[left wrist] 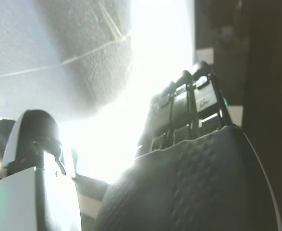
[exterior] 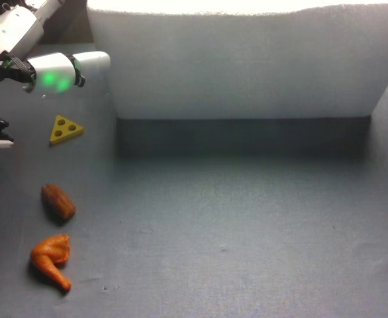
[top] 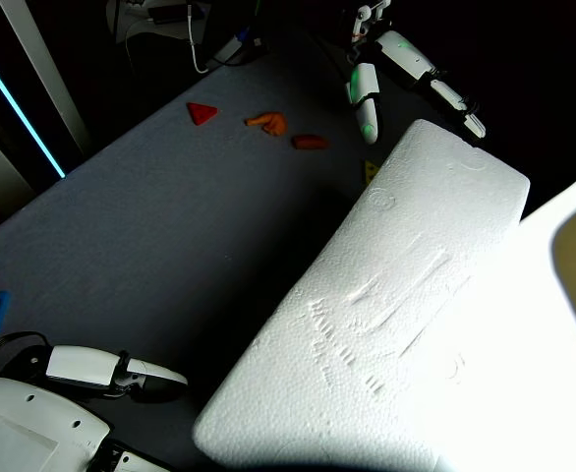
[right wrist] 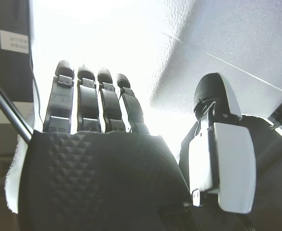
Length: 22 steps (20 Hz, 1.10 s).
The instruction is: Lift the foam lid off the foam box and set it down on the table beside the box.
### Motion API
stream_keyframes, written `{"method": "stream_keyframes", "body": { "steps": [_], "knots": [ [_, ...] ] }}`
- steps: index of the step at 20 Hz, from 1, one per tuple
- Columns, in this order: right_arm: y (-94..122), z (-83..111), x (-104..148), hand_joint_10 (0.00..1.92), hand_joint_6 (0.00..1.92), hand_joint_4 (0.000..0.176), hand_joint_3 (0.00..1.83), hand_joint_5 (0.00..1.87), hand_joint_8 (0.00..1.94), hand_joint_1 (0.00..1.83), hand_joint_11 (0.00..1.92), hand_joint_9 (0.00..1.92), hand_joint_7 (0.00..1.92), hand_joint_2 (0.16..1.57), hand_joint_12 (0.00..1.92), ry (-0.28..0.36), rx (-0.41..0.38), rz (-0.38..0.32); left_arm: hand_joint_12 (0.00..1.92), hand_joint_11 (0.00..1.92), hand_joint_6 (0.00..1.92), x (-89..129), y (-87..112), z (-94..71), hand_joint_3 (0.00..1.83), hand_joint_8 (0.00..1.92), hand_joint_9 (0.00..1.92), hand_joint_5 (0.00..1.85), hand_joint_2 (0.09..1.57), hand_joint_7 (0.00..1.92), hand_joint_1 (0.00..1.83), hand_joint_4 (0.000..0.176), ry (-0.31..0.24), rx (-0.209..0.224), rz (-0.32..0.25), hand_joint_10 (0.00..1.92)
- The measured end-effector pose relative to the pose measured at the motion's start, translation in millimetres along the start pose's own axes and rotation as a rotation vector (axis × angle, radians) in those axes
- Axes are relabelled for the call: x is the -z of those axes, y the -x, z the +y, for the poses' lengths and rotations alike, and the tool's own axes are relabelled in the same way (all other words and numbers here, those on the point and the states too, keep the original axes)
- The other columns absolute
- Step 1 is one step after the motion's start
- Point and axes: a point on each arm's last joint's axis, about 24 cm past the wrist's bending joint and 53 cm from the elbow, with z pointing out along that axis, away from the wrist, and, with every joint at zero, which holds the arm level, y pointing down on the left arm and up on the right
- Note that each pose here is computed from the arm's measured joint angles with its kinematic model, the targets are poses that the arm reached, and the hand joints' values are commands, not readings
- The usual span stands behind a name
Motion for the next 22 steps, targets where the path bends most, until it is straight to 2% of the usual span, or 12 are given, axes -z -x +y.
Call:
{"method": "stream_keyframes", "body": {
  "steps": [8, 9, 10, 11, 12, 15, 16, 22],
  "knots": [
    [-1.5, -2.1, -6.2, 0.00, 0.00, 0.000, 0.00, 0.00, 0.00, 0.31, 0.00, 0.00, 0.00, 1.11, 0.00, -0.009, -0.041, -0.010, 0.02, 0.03, 0.00, -9.7, -1.6, -0.4, 0.00, 0.00, 0.00, 0.00, 1.05, 0.00, 0.47, 0.000, 0.003, 0.021, -0.009, 0.00],
    [-2.3, -1.8, -10.1, 0.00, 0.00, 0.000, 0.00, 0.00, 0.00, 0.31, 0.00, 0.00, 0.00, 1.11, 0.00, -0.009, -0.063, -0.012, 0.02, 0.03, 0.00, -16.2, -2.3, 0.3, 0.00, 0.00, 0.00, 0.00, 1.05, 0.00, 0.48, 0.000, -0.002, 0.028, -0.011, 0.00],
    [-3.6, -3.3, -12.5, 0.00, 0.00, 0.000, 0.00, 0.00, 0.00, 0.31, 0.00, 0.00, 0.00, 1.10, 0.00, -0.017, -0.079, -0.015, 0.02, 0.03, 0.00, -21.1, -6.9, 3.6, 0.00, 0.00, 0.00, 0.00, 1.05, 0.00, 0.48, 0.000, 0.018, 0.059, -0.015, 0.00],
    [-4.0, 1.6, -13.4, 0.00, 0.00, 0.000, 0.00, 0.00, 0.00, 0.31, 0.00, 0.00, 0.00, 1.11, 0.00, -0.001, -0.089, -0.016, 0.02, 0.02, 0.00, -21.3, -9.3, 2.3, 0.00, 0.00, 0.00, 0.00, 1.05, 0.00, 0.47, 0.000, 0.013, 0.065, -0.007, 0.00],
    [-6.3, 2.2, -13.8, 0.00, 0.00, 0.000, 0.00, 0.00, 0.00, 0.32, 0.00, 0.00, 0.00, 1.11, 0.00, 0.001, -0.094, -0.010, 0.02, 0.02, 0.00, -21.8, -11.6, 3.3, 0.00, 0.00, 0.00, 0.00, 1.04, 0.00, 0.48, 0.000, 0.017, 0.048, 0.006, 0.00],
    [-6.7, 0.9, -17.4, 0.00, 0.00, 0.000, 0.00, 0.00, 0.00, 0.37, 0.00, 0.00, 0.00, 1.11, 0.00, -0.004, -0.117, -0.016, 0.02, 0.02, 0.00, -26.0, -8.4, 5.6, 0.00, 0.00, 0.00, 0.00, 1.03, 0.00, 0.50, 0.000, 0.024, 0.061, -0.003, 0.00],
    [-6.3, 1.1, -18.3, 0.00, 0.00, 0.000, 0.00, 0.00, 0.00, 0.32, 0.00, 0.00, 0.00, 1.13, 0.00, -0.001, -0.120, -0.018, 0.02, 0.01, 0.00, -26.8, -8.3, 7.4, 0.00, 0.00, 0.00, 0.00, 1.03, 0.00, 0.50, 0.000, 0.030, 0.062, -0.003, 0.00],
    [-7.1, 9.6, -23.9, 0.00, 0.00, 0.000, 0.00, 0.00, 0.00, 0.35, 0.00, 0.00, 0.00, 1.13, 0.00, 0.018, -0.138, -0.022, 0.03, 0.00, 0.01, -32.7, -16.3, 2.5, 0.00, 0.00, 0.00, 0.02, 1.03, 0.00, 0.50, 0.000, 0.019, 0.081, 0.007, 0.00]
  ]
}}
